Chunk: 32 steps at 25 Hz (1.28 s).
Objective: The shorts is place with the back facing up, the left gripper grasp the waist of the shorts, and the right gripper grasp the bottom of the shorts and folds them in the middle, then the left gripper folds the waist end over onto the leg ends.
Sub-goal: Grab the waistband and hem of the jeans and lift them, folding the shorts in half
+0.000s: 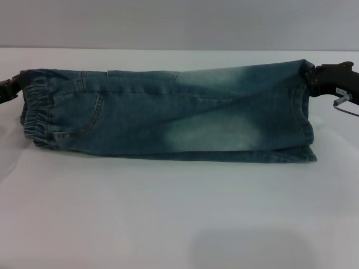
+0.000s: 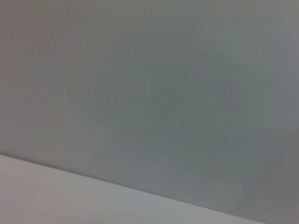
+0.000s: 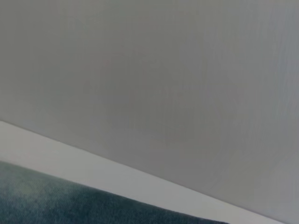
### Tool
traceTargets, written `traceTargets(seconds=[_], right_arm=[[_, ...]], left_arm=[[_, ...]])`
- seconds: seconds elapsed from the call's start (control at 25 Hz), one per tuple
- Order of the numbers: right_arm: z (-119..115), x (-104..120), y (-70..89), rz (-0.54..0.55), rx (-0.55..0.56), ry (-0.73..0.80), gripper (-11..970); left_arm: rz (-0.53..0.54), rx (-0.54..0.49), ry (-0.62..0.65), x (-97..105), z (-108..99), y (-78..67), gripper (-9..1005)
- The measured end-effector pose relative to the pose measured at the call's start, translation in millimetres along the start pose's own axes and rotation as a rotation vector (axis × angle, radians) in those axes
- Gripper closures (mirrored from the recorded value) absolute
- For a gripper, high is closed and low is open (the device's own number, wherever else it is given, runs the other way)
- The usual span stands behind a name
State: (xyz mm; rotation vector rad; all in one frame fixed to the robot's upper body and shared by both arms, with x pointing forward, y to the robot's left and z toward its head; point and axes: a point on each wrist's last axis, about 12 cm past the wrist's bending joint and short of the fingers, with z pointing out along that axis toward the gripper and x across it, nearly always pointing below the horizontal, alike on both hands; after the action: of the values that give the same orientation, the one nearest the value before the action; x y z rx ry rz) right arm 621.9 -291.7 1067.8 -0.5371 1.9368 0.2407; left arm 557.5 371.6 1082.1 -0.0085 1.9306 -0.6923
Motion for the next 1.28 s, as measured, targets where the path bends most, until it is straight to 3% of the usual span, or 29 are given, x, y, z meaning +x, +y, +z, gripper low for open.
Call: traceTargets(seconds=[0.8, 1.0, 1.16, 1.24, 1.28], right_arm=[[6, -2, 3.4, -0.035, 0.001, 0.025, 960], [8, 1, 4.8, -0.041, 0.014, 0.046, 910], [8, 4, 5.9, -0.043, 0.015, 0.055, 790], [8, 5, 6.2, -0.042, 0.015, 0.057, 730], [8, 5, 6.4, -0.042, 0.015, 0.059, 708]], left_arm=[[0.06, -0.03, 0.037, -2, 14, -2.3, 945], [0.061, -0.055, 0.031, -4, 16, -0.4, 903], [0.055, -0.065, 0.023, -4, 16, 0.5, 870], [0.052, -0.064, 0.019, -4, 17, 0.4, 652], [0.051, -0.064, 0.017, -4, 17, 0.3, 630]])
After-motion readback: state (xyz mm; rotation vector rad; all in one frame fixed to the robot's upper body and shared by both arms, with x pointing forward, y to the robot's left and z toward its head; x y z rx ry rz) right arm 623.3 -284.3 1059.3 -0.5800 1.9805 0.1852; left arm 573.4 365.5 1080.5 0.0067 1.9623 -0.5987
